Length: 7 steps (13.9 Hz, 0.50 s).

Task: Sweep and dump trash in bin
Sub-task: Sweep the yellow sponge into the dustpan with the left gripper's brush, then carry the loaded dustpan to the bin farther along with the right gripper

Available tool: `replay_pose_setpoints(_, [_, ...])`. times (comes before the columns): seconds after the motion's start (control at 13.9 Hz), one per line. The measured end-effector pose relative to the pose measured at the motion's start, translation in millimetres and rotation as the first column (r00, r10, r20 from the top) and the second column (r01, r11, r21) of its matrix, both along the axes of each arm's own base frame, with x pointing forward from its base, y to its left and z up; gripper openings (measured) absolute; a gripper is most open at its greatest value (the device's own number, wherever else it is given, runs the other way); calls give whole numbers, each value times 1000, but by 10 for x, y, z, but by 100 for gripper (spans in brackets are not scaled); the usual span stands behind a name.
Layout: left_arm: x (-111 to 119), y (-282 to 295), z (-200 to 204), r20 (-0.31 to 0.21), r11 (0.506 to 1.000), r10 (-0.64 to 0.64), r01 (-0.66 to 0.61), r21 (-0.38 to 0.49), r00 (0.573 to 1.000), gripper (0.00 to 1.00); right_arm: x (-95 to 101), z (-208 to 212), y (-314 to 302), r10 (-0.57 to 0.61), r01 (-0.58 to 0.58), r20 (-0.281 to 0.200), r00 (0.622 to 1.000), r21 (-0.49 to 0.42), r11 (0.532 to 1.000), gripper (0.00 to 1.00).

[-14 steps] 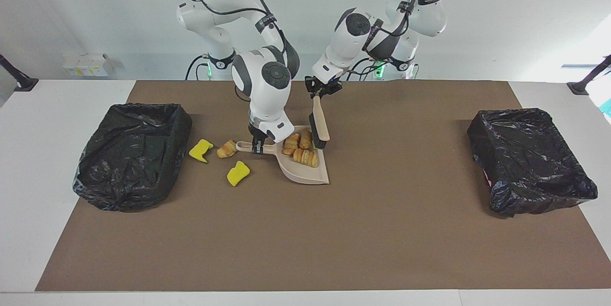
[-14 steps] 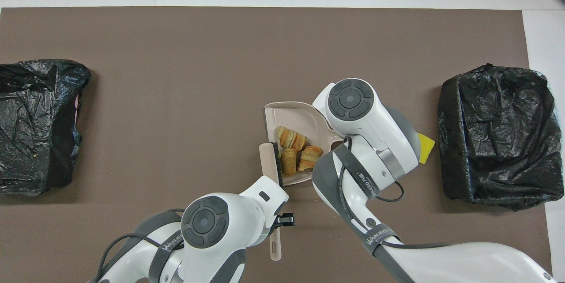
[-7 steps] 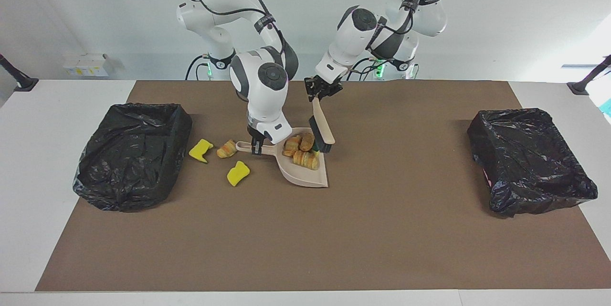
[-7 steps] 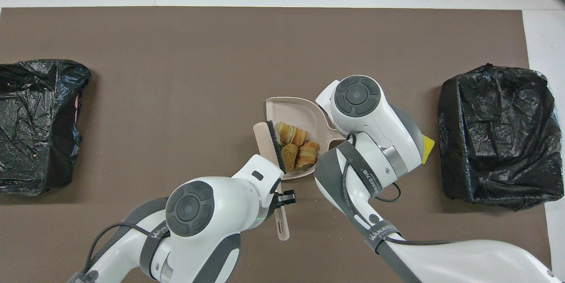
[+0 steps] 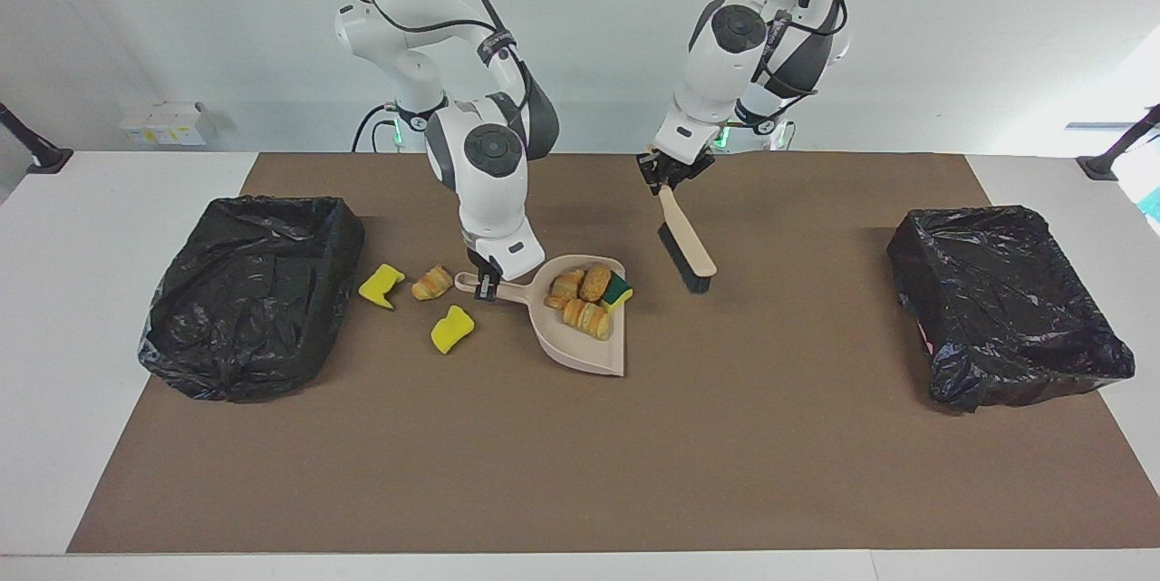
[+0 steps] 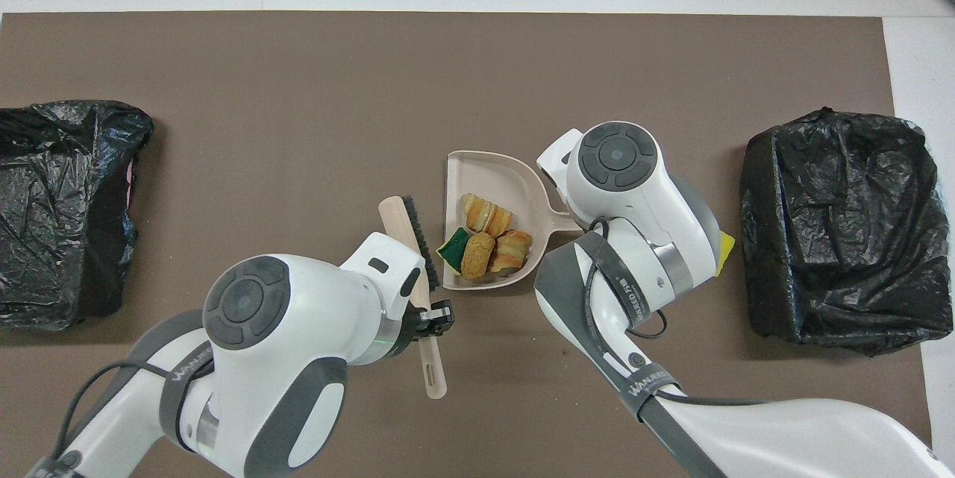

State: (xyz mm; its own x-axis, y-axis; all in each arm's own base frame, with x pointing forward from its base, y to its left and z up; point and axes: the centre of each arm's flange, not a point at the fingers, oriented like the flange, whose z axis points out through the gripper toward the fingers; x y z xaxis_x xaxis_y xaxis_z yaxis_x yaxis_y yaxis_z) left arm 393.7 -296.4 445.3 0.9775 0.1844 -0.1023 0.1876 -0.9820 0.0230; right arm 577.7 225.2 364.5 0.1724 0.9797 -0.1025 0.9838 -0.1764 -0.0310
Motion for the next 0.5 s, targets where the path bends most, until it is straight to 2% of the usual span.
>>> replay_pose_setpoints(0.29, [-182,-34,-45,-25,998,-26,28,57,999,26,187,248,-242,-59,58,20,998,83,995,33])
replay_pose_setpoints(0.5, [-477,-285,-223,-45,995,-78,80,55,996,26,321,490,-651,-61,58,19,998,151,987,33])
